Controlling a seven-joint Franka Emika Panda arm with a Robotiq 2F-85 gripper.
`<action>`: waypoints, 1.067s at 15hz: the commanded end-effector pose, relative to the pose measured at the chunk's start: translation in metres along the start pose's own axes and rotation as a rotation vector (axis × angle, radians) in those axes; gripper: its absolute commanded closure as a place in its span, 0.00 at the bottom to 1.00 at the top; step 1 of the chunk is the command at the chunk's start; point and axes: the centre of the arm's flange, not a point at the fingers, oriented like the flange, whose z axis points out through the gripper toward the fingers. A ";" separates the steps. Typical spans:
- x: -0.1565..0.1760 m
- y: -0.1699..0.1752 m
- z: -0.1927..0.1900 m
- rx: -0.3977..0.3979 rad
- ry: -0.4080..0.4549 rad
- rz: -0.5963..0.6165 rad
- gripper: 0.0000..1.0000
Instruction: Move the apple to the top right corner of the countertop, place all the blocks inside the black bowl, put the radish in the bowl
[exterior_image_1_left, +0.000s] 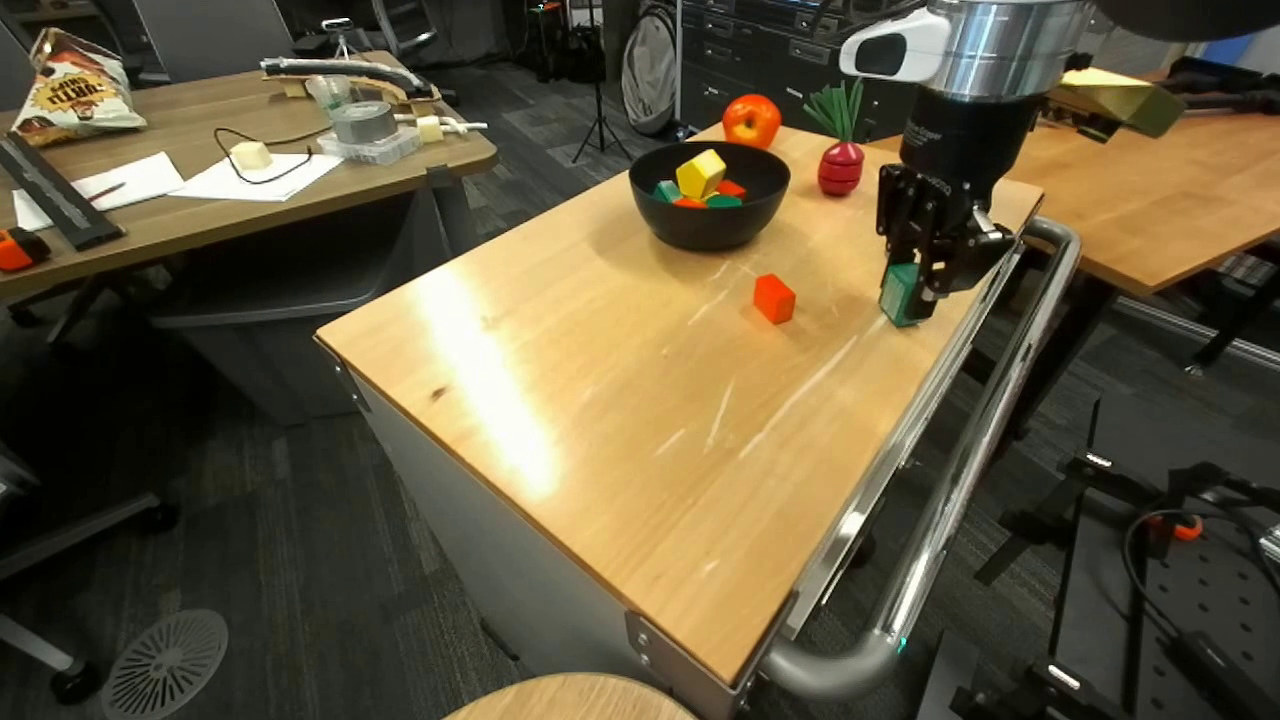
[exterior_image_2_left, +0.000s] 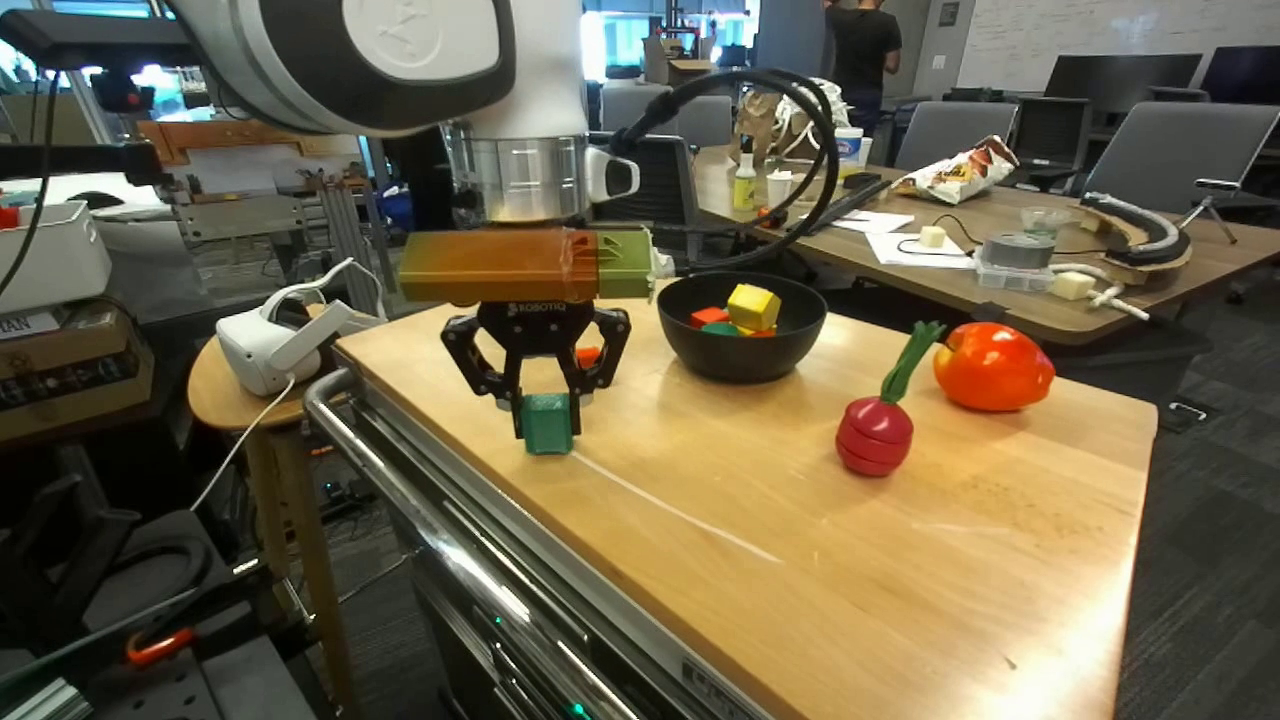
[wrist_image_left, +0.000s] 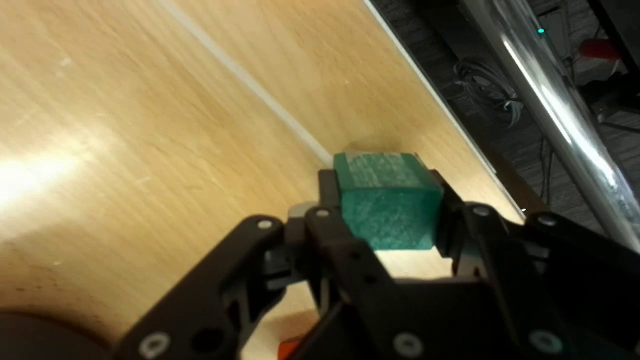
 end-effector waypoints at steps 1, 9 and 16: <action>0.014 0.006 -0.039 -0.172 0.031 0.087 0.82; 0.086 0.109 -0.114 -0.515 0.024 0.264 0.82; 0.149 0.161 -0.053 -0.428 -0.067 0.260 0.82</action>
